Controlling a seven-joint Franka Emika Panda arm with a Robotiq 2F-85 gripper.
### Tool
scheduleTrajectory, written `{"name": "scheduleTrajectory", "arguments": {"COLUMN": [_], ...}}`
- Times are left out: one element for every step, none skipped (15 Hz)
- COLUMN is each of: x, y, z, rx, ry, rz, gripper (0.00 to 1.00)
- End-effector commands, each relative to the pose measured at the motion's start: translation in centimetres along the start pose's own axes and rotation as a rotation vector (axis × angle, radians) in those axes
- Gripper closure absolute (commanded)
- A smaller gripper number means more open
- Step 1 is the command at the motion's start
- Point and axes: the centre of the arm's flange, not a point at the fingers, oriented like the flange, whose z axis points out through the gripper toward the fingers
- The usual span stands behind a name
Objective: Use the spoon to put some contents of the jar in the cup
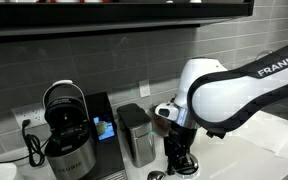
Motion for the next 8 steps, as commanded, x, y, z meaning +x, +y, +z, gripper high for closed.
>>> {"name": "scheduleTrajectory", "arguments": {"x": [-0.54,-0.53,-0.51,-0.47,-0.45,-0.37,-0.27,-0.21], "y": [-1.75,-1.83,-1.91,-2.04,-2.15,-2.28,-2.36,-2.46], "z": [-0.60,-0.73,-0.91,-1.04,-1.10,-1.17,-1.26,-1.32], "rx": [-0.061,-0.072,-0.083,-0.096,-0.105,-0.114,-0.123,-0.129], "ry": [-0.028,-0.032,-0.035,-0.043,-0.045,-0.046,-0.046,-0.046], "rz": [-0.015,-0.020,-0.027,-0.034,-0.047,-0.057,-0.065,-0.070], "gripper": [0.99,0.99,0.99,0.99,0.99,0.99,0.99,0.99]}}
